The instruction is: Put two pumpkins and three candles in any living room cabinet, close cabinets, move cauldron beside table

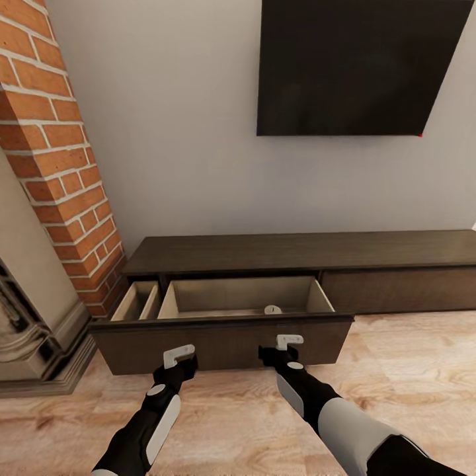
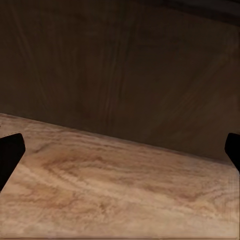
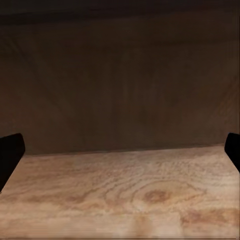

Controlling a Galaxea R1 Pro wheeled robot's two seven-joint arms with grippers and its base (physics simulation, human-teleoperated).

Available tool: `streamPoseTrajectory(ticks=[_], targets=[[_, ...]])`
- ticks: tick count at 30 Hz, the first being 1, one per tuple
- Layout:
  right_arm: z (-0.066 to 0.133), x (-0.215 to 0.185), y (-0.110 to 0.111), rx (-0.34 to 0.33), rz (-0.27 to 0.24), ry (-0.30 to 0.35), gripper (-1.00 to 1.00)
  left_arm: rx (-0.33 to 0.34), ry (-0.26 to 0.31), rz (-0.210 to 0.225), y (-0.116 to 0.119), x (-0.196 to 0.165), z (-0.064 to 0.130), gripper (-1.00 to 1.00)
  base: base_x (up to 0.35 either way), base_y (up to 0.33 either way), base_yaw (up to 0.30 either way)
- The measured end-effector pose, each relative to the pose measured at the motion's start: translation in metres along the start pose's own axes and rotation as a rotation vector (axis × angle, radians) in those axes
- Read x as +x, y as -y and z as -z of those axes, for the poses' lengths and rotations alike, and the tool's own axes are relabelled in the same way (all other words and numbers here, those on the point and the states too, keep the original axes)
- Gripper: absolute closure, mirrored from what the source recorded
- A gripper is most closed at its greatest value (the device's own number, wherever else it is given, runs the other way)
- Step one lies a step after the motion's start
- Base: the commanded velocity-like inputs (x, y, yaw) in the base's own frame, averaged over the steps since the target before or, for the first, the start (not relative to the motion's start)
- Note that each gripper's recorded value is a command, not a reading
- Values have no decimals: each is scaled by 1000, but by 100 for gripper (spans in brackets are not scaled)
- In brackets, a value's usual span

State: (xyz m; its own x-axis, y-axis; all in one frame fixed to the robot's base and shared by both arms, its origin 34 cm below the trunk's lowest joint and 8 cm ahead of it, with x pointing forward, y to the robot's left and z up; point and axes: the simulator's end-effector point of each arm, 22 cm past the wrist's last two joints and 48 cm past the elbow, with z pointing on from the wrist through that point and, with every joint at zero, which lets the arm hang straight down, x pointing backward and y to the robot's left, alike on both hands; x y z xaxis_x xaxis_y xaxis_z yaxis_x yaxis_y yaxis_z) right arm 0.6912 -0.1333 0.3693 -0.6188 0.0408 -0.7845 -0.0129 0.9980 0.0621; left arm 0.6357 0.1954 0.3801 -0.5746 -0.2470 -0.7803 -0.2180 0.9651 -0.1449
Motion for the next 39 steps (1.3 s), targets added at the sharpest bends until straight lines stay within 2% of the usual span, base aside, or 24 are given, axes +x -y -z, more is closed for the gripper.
streamPoseTrajectory(ticks=[11,16,22,39], targets=[[-12,26,3,5,-7,-39,-100,-9,-40,-3,-6,23,-11,-100,0,0,0],[-12,24,4,7,-9,-31,-100,-5,-36,-1,-4,21,-11,-100,1,0,0],[-13,13,5,9,-22,21,-100,-4,-44,-4,-3,23,-11,-100,221,0,0],[-13,14,6,10,-27,17,-100,-3,-41,-5,-3,23,-11,-100,169,0,0]])
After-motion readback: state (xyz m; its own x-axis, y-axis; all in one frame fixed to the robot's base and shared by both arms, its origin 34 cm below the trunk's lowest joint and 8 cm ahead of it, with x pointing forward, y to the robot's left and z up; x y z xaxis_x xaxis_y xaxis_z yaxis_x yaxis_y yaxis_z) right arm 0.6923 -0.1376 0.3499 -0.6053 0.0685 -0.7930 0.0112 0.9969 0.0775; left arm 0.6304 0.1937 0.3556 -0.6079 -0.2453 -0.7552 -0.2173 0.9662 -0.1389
